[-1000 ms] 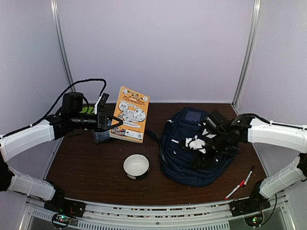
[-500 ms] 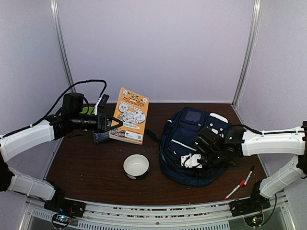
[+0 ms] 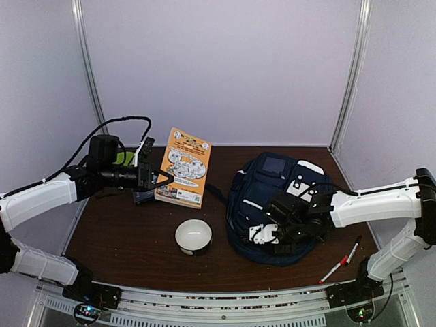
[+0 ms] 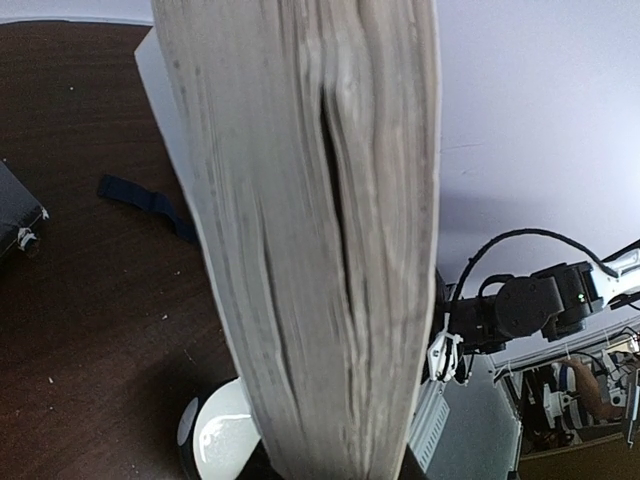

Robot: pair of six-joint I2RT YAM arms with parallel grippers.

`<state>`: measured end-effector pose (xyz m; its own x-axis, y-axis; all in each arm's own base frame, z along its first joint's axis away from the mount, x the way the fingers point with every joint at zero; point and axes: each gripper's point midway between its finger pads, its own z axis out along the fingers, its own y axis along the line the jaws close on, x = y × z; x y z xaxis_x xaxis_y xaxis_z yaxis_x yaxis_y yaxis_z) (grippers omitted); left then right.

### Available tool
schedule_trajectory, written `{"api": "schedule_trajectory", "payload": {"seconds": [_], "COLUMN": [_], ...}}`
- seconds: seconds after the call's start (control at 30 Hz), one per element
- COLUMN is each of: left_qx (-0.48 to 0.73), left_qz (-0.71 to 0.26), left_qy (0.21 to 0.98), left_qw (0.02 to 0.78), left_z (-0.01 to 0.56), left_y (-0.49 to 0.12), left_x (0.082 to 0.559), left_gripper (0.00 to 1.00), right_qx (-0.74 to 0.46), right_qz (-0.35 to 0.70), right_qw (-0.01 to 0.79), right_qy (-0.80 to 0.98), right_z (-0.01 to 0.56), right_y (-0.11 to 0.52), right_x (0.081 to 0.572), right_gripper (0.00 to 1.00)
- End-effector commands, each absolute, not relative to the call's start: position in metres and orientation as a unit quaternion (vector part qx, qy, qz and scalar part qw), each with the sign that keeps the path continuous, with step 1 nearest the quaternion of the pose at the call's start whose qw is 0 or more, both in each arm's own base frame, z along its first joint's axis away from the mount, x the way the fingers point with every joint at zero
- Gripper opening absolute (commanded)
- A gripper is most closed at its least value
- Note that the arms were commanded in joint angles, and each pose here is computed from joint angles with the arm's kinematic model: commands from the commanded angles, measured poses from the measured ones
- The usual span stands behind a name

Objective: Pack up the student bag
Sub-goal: Pick up the largest pocket of the bag from the student bag.

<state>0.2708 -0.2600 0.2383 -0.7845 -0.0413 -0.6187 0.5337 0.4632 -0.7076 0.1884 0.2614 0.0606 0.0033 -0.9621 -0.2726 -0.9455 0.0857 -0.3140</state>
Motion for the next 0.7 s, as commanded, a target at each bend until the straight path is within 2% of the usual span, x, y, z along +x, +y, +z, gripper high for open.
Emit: {"api": "schedule_trajectory", "payload": {"seconds": [0.0, 0.1, 0.23, 0.43, 0.67], "left_qx": [0.181, 0.193, 0.223, 0.292, 0.368], "left_qz": [-0.519, -0.528, -0.535, -0.568, -0.622], "left_qy": [0.767, 0.766, 0.772, 0.75, 0.687], "left_qw": [0.333, 0.312, 0.259, 0.175, 0.082], "left_z": [0.265, 0.261, 0.251, 0.236, 0.237], "left_y": [-0.269, -0.279, -0.296, -0.333, -0.399], "left_x": [0.275, 0.27, 0.252, 0.211, 0.159], "left_gripper": [0.0, 0.0, 0.0, 0.0, 0.0], "right_qx": [-0.632, -0.637, -0.613, -0.516, -0.444], "right_qz": [-0.082, -0.064, -0.024, -0.016, -0.042], "right_qw": [0.247, 0.265, 0.309, 0.388, 0.451], "right_qy": [0.73, 0.721, 0.726, 0.764, 0.773], "right_z": [0.072, 0.103, 0.163, 0.24, 0.289], "right_y": [0.252, 0.247, 0.231, 0.206, 0.197], "right_x": [0.217, 0.216, 0.229, 0.285, 0.331], "right_gripper": [0.27, 0.14, 0.05, 0.0, 0.0]}}
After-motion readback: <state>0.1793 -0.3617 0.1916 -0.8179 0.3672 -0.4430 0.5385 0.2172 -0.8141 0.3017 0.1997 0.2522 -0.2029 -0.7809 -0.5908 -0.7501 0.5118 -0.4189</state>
